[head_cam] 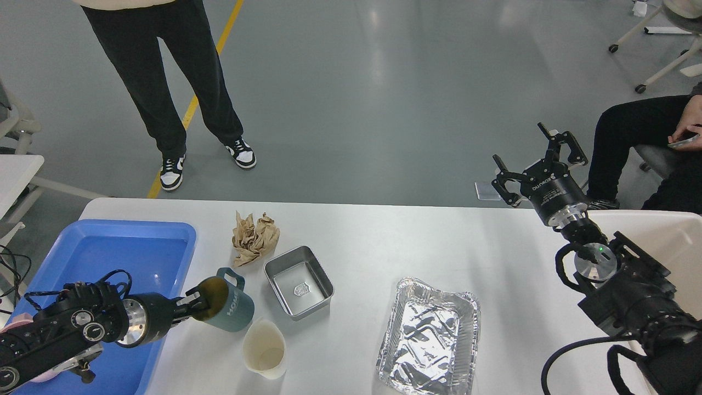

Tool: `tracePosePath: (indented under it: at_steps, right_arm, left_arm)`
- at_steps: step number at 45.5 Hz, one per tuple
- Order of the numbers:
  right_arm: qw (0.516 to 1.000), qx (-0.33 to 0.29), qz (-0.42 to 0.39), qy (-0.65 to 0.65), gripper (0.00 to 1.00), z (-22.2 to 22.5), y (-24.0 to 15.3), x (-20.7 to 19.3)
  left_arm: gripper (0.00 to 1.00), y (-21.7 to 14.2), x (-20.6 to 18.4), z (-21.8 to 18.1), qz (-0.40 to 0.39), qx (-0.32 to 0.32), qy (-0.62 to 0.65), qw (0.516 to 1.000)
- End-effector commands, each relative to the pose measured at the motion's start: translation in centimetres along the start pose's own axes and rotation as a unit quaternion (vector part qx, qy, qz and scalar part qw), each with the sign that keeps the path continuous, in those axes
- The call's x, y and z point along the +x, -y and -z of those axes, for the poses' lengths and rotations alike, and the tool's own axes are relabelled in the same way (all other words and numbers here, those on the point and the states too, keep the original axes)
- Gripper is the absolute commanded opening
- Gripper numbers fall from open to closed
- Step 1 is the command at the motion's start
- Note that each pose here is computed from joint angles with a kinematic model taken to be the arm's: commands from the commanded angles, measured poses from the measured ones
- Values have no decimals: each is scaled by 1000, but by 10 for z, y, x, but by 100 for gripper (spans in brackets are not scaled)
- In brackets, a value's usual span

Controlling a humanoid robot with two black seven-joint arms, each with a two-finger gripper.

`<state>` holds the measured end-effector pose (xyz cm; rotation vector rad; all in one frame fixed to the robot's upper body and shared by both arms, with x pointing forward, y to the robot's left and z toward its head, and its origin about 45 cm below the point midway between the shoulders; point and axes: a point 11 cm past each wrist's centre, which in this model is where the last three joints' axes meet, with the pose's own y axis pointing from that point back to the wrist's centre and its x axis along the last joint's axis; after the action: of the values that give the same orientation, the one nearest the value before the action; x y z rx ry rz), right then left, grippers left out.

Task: Tidy desktop
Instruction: 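Grasp the teal HOME mug with the left gripper and lift it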

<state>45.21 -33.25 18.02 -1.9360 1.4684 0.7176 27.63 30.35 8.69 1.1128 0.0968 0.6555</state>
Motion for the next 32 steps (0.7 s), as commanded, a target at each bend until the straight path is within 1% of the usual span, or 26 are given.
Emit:
tracePosePath:
  at_steps: [1, 4, 8, 12, 13, 16, 19, 23, 28, 32]
  right_arm:
    - [1000, 0, 0, 0, 100, 0, 0, 0]
    - [1000, 0, 0, 0, 100, 0, 0, 0]
    - [1000, 0, 1, 0, 100, 0, 0, 0]
    - [1000, 0, 1, 0, 100, 0, 1, -1]
    - [1000, 0, 0, -1, 100, 1, 1, 0]
    - [1000, 1, 2, -1, 100, 1, 1, -1]
    - [1000, 0, 6, 0, 100, 1, 3, -4]
    - [1000, 0, 14, 0, 100, 1, 6, -9]
    - [1000, 1, 17, -2, 100, 3, 6, -10]
    - [1000, 1, 18, -1, 100, 3, 7, -11]
  left_arm:
    - [0, 0, -1, -4, 6, -2, 5, 1000]
    - [0, -2, -2, -9, 15, -7, 10, 1000]
    - [0, -13, -2, -14, 41, -9, 31, 999]
    - [0, -45, 17, -3, 48, 8, 59, 997]
    - [0, -65, 26, -4, 54, 9, 78, 995]
    - [0, -99, 42, -8, 66, 7, 108, 992]
    - [0, -143, 63, -9, 81, 10, 127, 989]
    - [0, -202, 92, -22, 94, -9, 139, 986]
    - [0, -268, 136, -54, 9, -53, 132, 990]
    - [0, -303, 157, -60, -39, -56, 121, 990]
